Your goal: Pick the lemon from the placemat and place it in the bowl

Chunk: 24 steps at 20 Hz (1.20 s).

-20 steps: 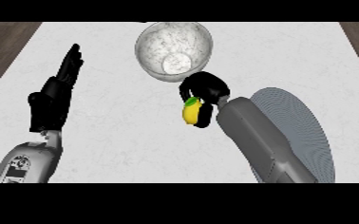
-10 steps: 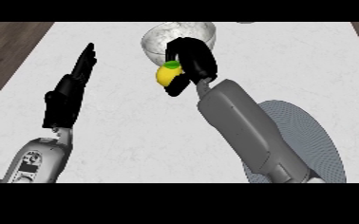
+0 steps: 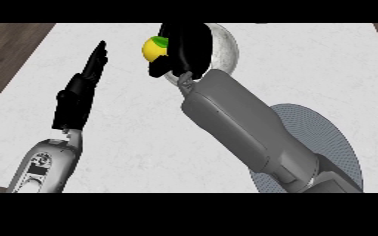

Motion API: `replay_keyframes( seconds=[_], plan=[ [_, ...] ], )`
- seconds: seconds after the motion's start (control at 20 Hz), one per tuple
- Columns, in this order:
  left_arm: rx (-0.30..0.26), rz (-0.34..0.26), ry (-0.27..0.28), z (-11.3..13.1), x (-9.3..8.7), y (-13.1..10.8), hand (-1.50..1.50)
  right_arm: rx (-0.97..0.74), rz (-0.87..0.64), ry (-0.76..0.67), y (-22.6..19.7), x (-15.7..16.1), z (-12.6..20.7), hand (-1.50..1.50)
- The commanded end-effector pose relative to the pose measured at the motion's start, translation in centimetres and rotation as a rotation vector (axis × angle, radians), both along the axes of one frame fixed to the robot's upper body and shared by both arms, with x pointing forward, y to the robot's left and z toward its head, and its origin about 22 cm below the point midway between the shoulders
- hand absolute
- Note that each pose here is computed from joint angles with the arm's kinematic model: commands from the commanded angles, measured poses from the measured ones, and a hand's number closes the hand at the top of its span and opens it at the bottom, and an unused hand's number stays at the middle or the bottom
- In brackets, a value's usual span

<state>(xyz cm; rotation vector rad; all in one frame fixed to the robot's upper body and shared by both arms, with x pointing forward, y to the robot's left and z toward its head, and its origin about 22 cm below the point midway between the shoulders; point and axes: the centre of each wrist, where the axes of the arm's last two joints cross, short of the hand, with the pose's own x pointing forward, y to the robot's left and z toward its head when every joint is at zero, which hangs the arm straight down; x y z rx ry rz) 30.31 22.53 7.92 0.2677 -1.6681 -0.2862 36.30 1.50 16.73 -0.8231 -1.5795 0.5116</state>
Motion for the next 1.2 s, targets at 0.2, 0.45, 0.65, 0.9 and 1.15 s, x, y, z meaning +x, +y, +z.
replay_keyframes(
  seconds=[0.2, 0.45, 0.65, 0.9, 1.15],
  plan=[
    [0.001, 0.046, 0.004, -1.2, 0.0, 0.5, 0.00, 0.129, -0.218, -0.093, 3.1, -0.7, 1.9, 1.50],
    [0.004, 0.066, -0.024, 0.0, 0.6, 0.8, 0.00, 0.160, -0.251, -0.162, 2.6, 0.0, 0.4, 1.50],
    [0.002, 0.087, -0.014, -0.7, 0.3, 2.5, 0.00, 0.046, -0.335, -0.183, 1.9, 1.4, -0.9, 1.50],
    [-0.003, 0.116, -0.012, 0.2, -0.3, 3.0, 0.00, -0.157, -0.427, -0.178, -0.5, 3.5, -4.4, 1.50],
    [-0.019, 0.098, -0.005, 0.3, 0.2, 2.3, 0.00, -0.261, -0.506, -0.165, -3.5, 5.4, -7.4, 1.50]
  ],
)
